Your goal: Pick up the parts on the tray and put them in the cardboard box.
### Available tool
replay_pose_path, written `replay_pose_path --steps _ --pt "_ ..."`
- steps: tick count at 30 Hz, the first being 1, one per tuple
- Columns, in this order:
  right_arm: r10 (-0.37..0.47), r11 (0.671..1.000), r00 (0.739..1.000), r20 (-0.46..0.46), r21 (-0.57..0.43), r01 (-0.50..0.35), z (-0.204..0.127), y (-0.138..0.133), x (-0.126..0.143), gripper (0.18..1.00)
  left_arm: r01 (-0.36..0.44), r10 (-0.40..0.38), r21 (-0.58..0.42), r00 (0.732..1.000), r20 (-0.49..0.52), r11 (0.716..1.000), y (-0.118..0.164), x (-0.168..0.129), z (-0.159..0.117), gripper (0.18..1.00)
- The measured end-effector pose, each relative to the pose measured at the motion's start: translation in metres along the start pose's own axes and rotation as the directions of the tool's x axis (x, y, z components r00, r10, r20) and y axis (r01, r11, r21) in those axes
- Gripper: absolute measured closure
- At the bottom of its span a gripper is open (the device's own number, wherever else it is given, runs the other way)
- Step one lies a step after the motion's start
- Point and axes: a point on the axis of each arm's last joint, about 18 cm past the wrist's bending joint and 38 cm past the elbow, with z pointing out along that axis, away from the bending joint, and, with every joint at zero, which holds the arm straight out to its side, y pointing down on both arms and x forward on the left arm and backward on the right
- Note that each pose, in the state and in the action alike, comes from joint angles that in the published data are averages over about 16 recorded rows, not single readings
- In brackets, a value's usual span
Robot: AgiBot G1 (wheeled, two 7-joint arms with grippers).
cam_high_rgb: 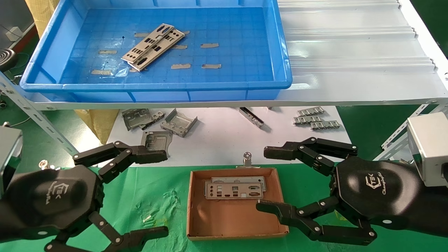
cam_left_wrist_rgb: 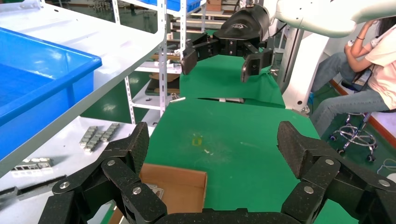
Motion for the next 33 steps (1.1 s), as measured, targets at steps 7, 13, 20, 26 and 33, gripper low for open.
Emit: replay_pose_path --steps 7,13,20,26,33 --pt "0.0 1.0 1.0 0.0 0.0 0.0 0.0 0.0 0.0 0.51 0.0 0.0 0.0 1.0 0.0 1.0 0.0 0.0 0.0 0.184" --pt "0.0 1.0 1.0 0.0 0.0 0.0 0.0 0.0 0.0 0.654 0.0 0.0 0.0 1.0 0.0 1.0 0.0 0.0 0.0 0.184" --pt "0.0 1.0 1.0 0.0 0.0 0.0 0.0 0.0 0.0 0.807 0.0 0.0 0.0 1.0 0.0 1.0 0.0 0.0 0.0 0.184" --pt "0.0 1.0 1.0 0.0 0.0 0.0 0.0 0.0 0.0 0.901 0.0 0.0 0.0 1.0 0.0 1.0 -0.0001 0.0 0.0 0.184" --pt "0.0 1.0 1.0 0.0 0.0 0.0 0.0 0.0 0.0 0.96 -0.013 0.013 0.006 1.0 0.0 1.0 -0.0067 -0.0045 0.0025 0.184"
